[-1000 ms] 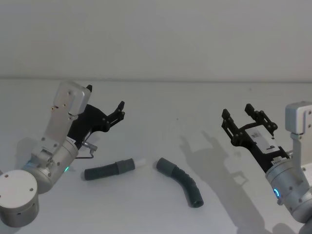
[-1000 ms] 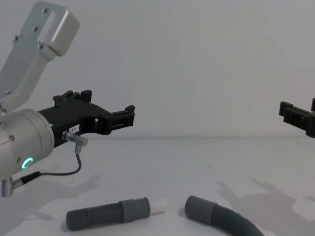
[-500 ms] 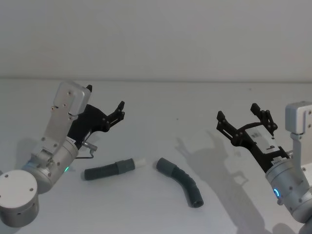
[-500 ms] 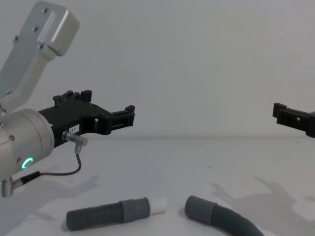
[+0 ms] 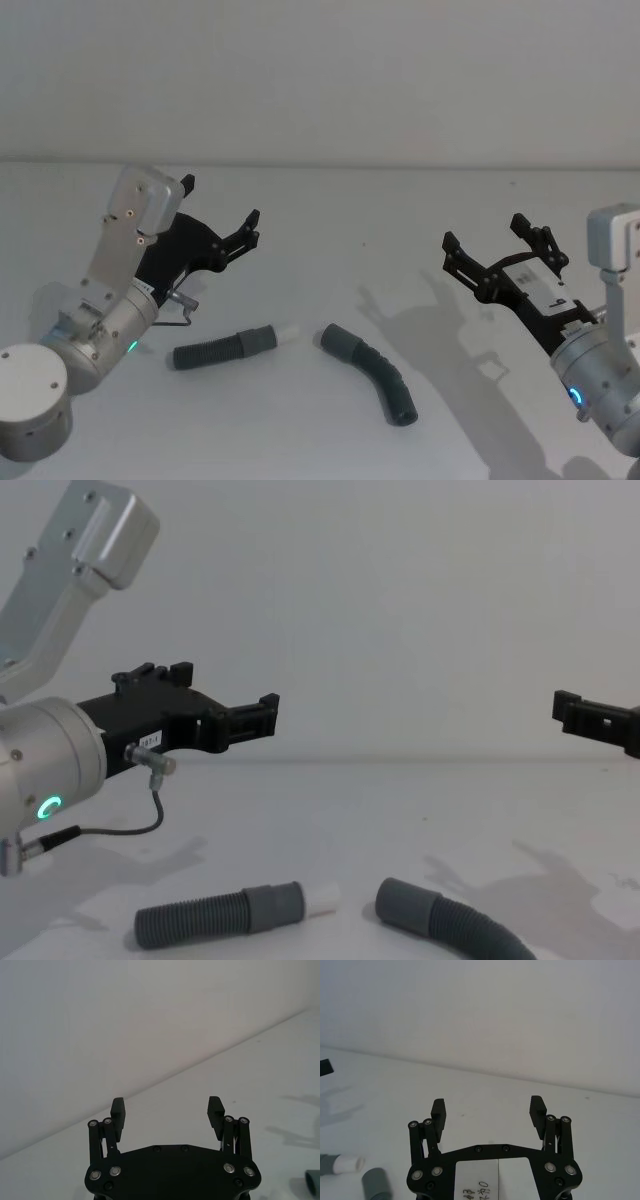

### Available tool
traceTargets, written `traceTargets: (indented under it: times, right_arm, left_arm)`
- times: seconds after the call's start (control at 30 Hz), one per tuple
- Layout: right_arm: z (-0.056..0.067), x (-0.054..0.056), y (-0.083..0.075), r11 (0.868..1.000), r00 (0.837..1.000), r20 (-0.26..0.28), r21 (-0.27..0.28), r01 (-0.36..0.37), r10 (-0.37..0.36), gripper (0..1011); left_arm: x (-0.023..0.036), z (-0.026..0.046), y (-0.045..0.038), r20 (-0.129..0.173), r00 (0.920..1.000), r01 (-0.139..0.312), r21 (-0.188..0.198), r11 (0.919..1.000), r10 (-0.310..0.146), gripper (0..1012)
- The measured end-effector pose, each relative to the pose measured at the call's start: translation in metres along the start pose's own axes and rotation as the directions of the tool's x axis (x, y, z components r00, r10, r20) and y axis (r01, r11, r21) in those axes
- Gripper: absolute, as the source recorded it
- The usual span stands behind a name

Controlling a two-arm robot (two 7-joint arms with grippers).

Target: Use both hands to pick up one end of the pipe from the table, align the ends, and insert them.

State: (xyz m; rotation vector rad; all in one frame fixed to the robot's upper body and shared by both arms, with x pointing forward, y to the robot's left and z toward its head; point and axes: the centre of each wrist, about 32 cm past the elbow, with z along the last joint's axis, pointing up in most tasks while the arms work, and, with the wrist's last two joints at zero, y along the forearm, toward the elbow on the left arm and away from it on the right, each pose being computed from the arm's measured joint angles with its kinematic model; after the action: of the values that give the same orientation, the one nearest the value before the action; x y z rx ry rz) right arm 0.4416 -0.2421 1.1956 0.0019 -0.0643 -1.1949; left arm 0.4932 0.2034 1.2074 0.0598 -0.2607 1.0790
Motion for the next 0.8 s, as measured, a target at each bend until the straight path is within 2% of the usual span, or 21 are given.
traceTargets:
  times: [0.17, 0.4, 0.43, 0.57, 0.63, 0.67, 0.8]
  right_arm:
    - [0.009, 0.004, -0.006, 0.999, 0.999, -0.019, -0.027, -0.046, 0.045, 1000]
    - [0.022, 0.011, -0.016, 0.992, 0.993, -0.049, -0.069, -0.109, 0.106, 1000]
    - [0.022, 0.011, -0.016, 0.992, 0.993, -0.049, -0.069, -0.109, 0.106, 1000]
    - [0.028, 0.015, -0.024, 0.985, 0.988, -0.070, -0.096, -0.146, 0.139, 1000]
    - [0.029, 0.017, -0.027, 0.981, 0.985, -0.079, -0.109, -0.161, 0.153, 1000]
    - [0.030, 0.017, -0.028, 0.979, 0.984, -0.083, -0.116, -0.168, 0.159, 1001]
    - [0.032, 0.019, -0.033, 0.974, 0.980, -0.092, -0.130, -0.188, 0.177, 1001]
  left_arm:
    - [0.0062, 0.0029, 0.0012, -0.012, 0.9990, 0.044, -0.006, 0.9990, -0.044, 1001]
    - [0.0194, 0.0081, 0.0037, -0.033, 0.9908, 0.131, -0.007, 0.9914, -0.131, 1001]
    - [0.0232, 0.0092, 0.0047, -0.038, 0.9873, 0.154, -0.004, 0.9880, -0.154, 1001]
    - [0.0309, 0.0115, 0.0062, -0.039, 0.9800, 0.196, 0.004, 0.9807, -0.195, 1001]
    - [0.0387, 0.0133, 0.0081, -0.039, 0.9702, 0.240, 0.018, 0.9707, -0.239, 1001]
    - [0.0387, 0.0133, 0.0081, -0.039, 0.9702, 0.240, 0.018, 0.9707, -0.239, 1001]
    - [0.0495, 0.0152, 0.0109, -0.036, 0.9546, 0.297, 0.045, 0.9538, -0.296, 1001]
